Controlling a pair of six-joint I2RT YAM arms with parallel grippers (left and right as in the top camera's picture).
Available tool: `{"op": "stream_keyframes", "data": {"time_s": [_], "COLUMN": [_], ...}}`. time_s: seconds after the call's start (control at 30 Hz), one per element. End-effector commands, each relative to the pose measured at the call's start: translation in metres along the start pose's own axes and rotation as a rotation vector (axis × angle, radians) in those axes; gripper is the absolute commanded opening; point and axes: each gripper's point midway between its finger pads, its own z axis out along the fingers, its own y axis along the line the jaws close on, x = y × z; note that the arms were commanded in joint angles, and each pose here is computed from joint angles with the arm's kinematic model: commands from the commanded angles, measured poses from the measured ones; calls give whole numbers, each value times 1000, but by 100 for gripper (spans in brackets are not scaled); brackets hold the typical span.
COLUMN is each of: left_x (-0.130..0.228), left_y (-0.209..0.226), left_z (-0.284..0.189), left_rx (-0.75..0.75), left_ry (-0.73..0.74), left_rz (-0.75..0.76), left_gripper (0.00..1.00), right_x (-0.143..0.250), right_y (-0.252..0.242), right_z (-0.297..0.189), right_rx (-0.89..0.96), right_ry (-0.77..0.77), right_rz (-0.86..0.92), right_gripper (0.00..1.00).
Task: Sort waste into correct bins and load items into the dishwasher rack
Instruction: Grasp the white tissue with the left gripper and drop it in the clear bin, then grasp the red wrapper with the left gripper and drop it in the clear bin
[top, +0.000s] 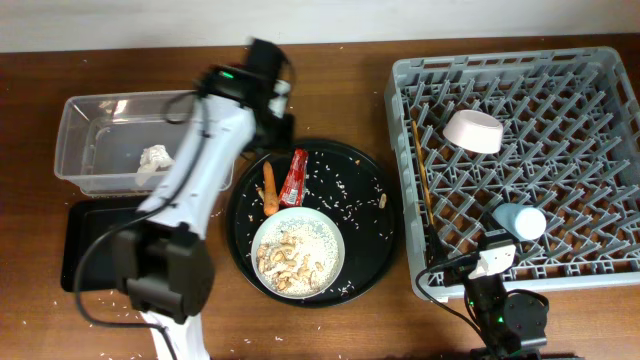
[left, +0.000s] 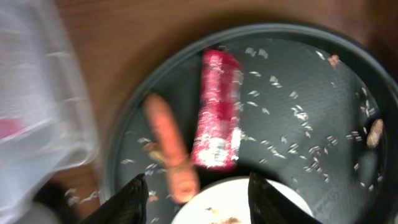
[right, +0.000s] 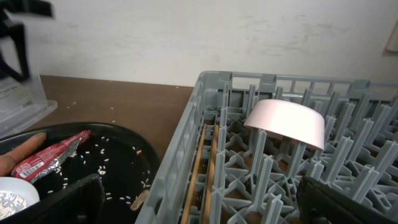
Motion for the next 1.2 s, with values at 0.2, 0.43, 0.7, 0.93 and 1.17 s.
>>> {"op": "stream_keyframes", "data": {"time_s": [0.2, 0.43, 0.7, 0.93, 1.17], "left_x": [40, 45, 24, -38, -50], "left_y": [-33, -32, -34, 9, 154], "left_z": [99, 134, 102, -11, -10], "left_rx": [-44, -52, -45, -42, -130], "left_ry": [115, 136, 104, -81, -117], "left_rz": [100, 102, 92, -25, -357], "left_gripper": [49, 24, 0, 0, 0], "right_x": [2, 2, 2, 2, 2], "right_y": [-1, -1, -1, -1, -1], "right_z": [0, 0, 0, 0, 0], "right_rx": [2, 2, 2, 2, 2], "right_ry": [-3, -3, -3, -3, -3], "right_rz": [-5, -5, -5, -5, -5], "right_gripper": [98, 98, 98, 98, 98]}}
